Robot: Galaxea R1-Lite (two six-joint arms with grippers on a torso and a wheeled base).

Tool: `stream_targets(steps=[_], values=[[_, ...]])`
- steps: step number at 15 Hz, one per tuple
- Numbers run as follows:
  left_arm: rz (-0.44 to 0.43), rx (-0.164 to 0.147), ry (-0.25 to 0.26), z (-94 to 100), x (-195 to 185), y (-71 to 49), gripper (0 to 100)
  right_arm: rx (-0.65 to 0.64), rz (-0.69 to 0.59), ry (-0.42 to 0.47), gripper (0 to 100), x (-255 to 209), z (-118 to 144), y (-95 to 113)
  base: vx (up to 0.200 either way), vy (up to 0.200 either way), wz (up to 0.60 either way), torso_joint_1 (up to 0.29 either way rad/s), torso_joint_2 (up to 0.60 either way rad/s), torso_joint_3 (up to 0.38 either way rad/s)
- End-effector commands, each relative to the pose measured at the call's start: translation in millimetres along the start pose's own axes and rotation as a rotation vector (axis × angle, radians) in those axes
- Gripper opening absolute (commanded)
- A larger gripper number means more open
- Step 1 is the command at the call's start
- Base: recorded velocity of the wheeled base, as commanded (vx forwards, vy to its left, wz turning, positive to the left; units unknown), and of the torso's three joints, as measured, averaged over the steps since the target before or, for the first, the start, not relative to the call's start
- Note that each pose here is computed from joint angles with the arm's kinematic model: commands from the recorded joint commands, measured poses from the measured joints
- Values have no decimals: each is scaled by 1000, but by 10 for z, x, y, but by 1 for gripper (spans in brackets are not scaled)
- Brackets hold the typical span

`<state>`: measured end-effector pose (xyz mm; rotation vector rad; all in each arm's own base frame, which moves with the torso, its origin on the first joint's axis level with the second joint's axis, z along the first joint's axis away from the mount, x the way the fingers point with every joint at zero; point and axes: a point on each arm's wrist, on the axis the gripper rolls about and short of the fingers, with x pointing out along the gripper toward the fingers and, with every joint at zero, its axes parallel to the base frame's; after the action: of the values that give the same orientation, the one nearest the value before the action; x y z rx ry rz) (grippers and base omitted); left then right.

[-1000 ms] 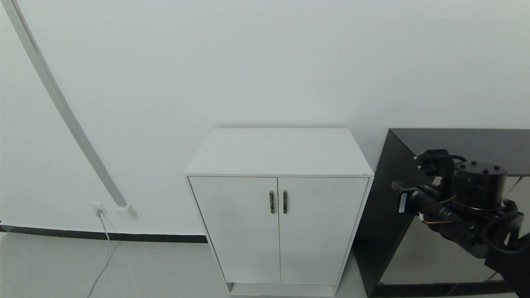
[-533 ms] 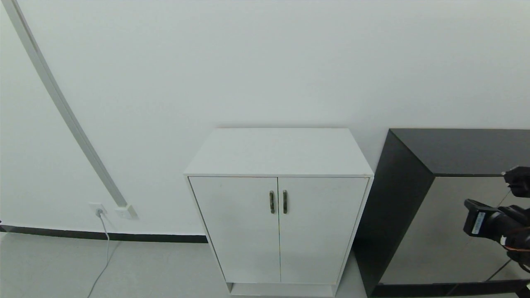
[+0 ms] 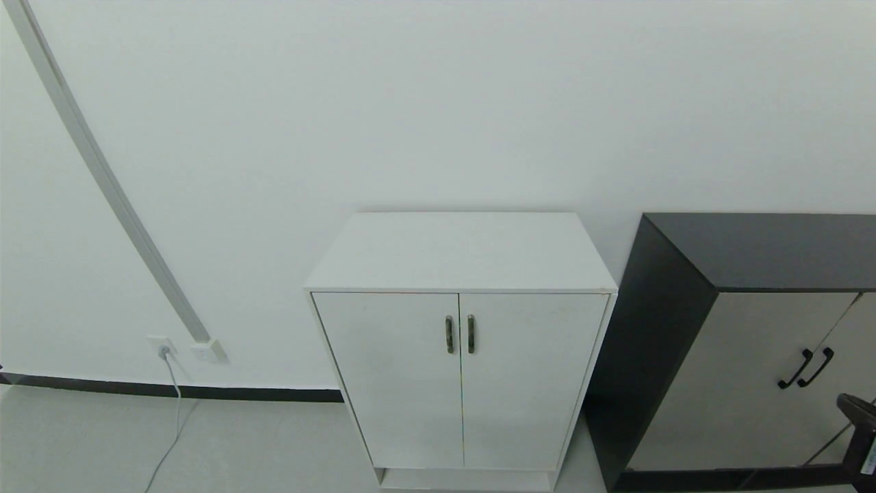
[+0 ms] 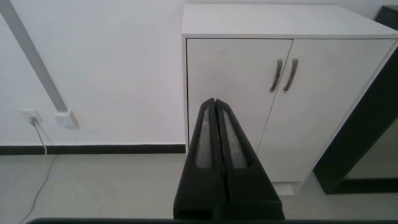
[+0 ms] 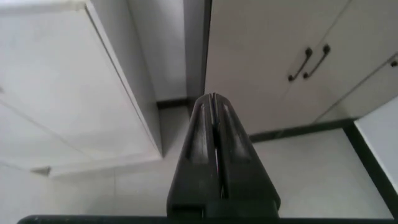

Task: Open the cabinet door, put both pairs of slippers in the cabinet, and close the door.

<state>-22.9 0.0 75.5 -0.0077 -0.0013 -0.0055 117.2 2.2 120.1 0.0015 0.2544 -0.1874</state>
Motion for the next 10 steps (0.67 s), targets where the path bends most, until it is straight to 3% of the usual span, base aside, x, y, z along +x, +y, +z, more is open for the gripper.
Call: stream_targets(steps=[1,10], values=[[1,-2,1,0,1,0,0,3,57,-33,0,-270,-40,-56,0,0,0,0,0,0],[1,0,1,0,1,0,0,-9,270,13,0,-851,-440,-174,0,0,0,0,0,0]])
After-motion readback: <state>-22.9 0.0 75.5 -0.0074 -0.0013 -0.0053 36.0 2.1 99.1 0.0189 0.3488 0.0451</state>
